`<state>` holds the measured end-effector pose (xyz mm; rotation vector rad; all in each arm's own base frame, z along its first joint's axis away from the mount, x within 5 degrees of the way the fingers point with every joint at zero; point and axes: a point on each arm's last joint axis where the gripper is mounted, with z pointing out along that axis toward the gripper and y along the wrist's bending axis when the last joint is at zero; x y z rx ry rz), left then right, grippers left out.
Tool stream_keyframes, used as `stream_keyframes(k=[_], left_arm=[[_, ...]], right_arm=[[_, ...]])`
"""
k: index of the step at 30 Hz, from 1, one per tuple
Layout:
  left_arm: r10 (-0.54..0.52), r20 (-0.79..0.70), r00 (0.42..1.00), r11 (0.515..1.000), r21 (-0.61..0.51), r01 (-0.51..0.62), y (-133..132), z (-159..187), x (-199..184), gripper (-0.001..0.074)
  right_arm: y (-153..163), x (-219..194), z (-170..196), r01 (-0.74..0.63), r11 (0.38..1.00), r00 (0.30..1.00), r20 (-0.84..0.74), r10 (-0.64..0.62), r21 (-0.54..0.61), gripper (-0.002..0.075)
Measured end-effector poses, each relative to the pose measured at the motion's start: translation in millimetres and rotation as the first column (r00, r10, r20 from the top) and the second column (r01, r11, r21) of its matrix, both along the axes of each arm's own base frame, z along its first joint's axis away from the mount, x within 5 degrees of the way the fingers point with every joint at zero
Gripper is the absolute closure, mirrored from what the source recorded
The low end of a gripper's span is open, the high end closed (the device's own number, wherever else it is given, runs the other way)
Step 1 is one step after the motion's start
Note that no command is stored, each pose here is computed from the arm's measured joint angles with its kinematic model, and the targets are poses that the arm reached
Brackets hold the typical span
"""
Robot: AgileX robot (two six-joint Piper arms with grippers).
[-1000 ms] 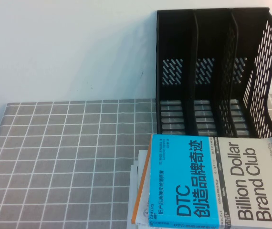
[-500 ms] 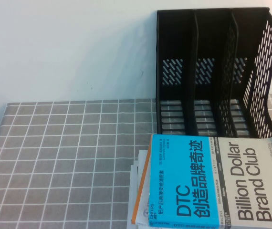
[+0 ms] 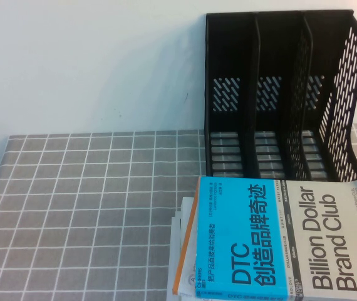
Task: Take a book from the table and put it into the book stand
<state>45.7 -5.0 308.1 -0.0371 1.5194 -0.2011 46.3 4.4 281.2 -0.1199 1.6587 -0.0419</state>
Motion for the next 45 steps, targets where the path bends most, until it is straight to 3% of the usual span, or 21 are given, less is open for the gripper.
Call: stream_keyframes(k=[4, 7, 11, 15, 21, 29, 32, 39, 42, 45], left_arm=[[-0.039, -0.190, 0.981, 0.997, -0.066, 0.026, -5, 1, 19, 0.0738], [-0.127, -0.323, 0.938, 0.971, -0.235, 0.051, -14, -7, 37, 0.0738], [-0.315, -0.458, 0.831, 0.903, -0.413, 0.115, -33, -20, 61, 0.0738], [-0.485, -0.488, 0.726, 0.830, -0.519, 0.206, -52, -32, 88, 0.0738], [-0.564, -0.448, 0.694, 0.750, -0.630, 0.202, -61, -46, 125, 0.0738], [-0.593, -0.472, 0.653, 0.721, -0.672, 0.169, -66, -62, 143, 0.0731], [-0.642, -0.464, 0.610, 0.701, -0.677, 0.223, -71, -64, 144, 0.0664], [-0.770, -0.414, 0.485, 0.589, -0.754, 0.291, -85, -59, 170, 0.0260], [-0.795, -0.413, 0.444, 0.559, -0.784, 0.270, -89, -64, 186, 0.0201], [-0.795, -0.441, 0.417, 0.560, -0.798, 0.222, -90, -78, 199, 0.0184]], right_arm=[[3, 13, 11, -0.030, 0.999, 0.973, -0.227, 0.033, 0.018, 0.0729], [8, 30, 15, -0.053, 0.994, 0.927, -0.366, 0.084, 0.095, 0.0729], [17, 65, 6, -0.102, 0.979, 0.824, -0.536, 0.184, 0.178, 0.0729], [22, 105, -16, -0.126, 0.965, 0.707, -0.662, 0.249, 0.228, 0.0729], [26, 150, -40, -0.132, 0.950, 0.613, -0.730, 0.302, 0.282, 0.0729], [34, 170, -40, -0.153, 0.915, 0.615, -0.689, 0.384, 0.373, 0.0728], [35, 173, -43, -0.150, 0.909, 0.608, -0.688, 0.395, 0.389, 0.0728], [51, 185, -55, -0.165, 0.881, 0.583, -0.676, 0.450, 0.443, 0.0728], [62, 187, -60, -0.178, 0.869, 0.566, -0.674, 0.475, 0.462, 0.0728], [67, 188, -62, -0.191, 0.866, 0.560, -0.673, 0.483, 0.463, 0.0728]])
